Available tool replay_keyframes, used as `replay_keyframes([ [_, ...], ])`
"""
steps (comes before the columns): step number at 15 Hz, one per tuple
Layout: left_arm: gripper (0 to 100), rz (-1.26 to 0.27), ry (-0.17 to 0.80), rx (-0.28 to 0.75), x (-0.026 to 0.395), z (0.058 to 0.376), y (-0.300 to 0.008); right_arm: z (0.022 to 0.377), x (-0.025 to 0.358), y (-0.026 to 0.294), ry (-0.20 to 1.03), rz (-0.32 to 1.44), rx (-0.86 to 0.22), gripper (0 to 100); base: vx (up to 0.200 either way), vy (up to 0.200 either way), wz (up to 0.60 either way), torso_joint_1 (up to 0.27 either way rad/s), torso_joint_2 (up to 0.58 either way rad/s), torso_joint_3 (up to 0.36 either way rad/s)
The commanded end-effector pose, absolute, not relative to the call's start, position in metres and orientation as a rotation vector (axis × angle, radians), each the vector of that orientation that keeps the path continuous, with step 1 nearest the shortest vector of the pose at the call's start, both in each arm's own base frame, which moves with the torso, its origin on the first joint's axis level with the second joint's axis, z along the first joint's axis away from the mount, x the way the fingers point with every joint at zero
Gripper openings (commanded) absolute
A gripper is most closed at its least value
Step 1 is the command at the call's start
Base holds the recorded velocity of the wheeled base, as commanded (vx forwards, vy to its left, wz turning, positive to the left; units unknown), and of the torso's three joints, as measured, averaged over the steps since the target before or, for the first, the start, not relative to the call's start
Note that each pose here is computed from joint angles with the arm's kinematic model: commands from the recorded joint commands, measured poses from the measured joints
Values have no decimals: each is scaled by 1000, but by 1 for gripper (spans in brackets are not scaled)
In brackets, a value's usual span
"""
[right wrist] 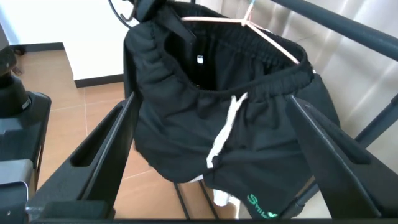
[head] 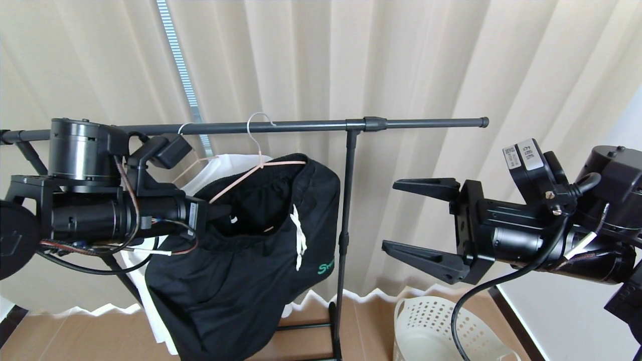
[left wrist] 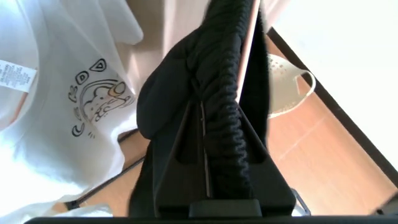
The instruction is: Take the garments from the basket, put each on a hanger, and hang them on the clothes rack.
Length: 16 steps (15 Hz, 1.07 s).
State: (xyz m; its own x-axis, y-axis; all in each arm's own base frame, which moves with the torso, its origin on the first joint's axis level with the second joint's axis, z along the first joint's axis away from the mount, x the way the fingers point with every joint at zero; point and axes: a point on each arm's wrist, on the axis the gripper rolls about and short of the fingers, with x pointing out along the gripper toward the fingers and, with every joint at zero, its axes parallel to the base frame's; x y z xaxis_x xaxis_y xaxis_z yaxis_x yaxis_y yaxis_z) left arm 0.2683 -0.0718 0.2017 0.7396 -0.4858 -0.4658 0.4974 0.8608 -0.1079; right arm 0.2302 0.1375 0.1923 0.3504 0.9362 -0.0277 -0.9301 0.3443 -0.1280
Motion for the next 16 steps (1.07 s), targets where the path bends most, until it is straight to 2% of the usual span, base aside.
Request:
replay_keyframes([
  [1, 0, -509, 536, 2, 287, 194, -84, 192, 232, 136, -55, 1204, -131, 100, 0, 0, 0, 0, 0, 0],
  [8, 0, -390, 543, -63, 327, 190, -101, 191, 232, 136, -53, 1203, -131, 100, 0, 0, 0, 0, 0, 0],
  [10, 0, -382, 538, -95, 335, 191, -104, 190, 233, 136, -49, 1203, -131, 100, 0, 0, 0, 0, 0, 0],
  [16, 0, -385, 568, -91, 344, 179, -109, 189, 233, 136, -47, 1204, -132, 100, 0, 0, 0, 0, 0, 0],
])
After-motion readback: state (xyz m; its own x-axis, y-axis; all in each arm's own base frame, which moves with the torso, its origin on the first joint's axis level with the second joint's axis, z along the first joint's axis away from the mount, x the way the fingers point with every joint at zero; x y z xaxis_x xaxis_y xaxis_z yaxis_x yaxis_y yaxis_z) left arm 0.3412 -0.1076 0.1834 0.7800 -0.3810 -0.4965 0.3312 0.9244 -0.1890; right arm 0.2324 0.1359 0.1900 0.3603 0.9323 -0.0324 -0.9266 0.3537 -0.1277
